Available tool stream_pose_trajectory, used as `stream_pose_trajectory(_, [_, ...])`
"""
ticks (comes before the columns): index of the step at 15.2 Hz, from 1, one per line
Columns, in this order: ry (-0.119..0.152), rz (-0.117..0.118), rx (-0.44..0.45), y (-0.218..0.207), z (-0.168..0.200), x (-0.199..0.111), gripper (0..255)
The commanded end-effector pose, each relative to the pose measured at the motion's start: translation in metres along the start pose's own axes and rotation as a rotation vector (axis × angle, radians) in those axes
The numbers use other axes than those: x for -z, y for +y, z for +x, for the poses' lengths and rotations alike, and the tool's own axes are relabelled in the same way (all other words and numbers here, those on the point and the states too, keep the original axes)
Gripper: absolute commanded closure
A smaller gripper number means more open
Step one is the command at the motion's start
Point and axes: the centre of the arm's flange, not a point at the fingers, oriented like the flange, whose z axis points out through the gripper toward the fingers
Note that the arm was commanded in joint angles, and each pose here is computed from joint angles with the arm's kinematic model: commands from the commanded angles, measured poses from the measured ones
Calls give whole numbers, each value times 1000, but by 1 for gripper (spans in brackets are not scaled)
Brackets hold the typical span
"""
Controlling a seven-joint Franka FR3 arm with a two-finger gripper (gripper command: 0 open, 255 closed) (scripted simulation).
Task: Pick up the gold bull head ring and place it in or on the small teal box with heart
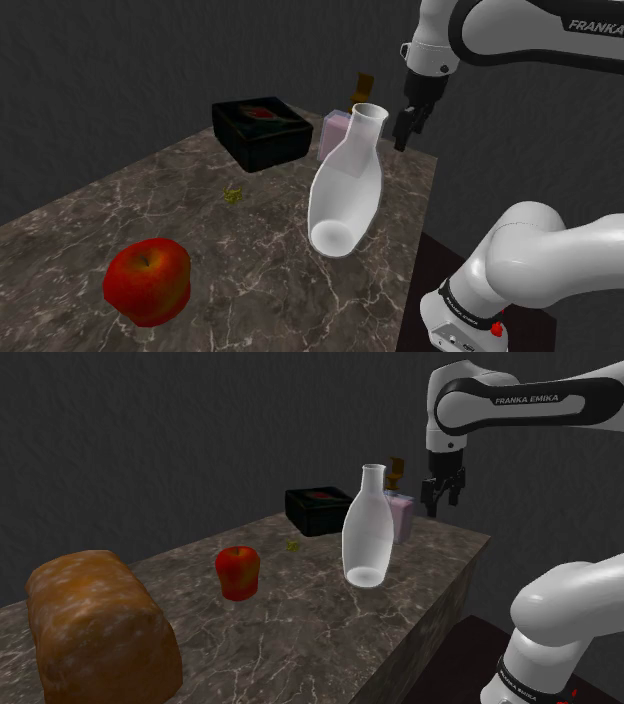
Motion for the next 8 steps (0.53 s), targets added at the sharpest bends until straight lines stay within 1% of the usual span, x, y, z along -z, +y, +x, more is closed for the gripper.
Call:
stream_pose_trajectory(1, [0, 0, 0, 0, 0, 0, 0])
stream_pose_trajectory(8, [-21, 44, 14, -74, 48, -2, 0])
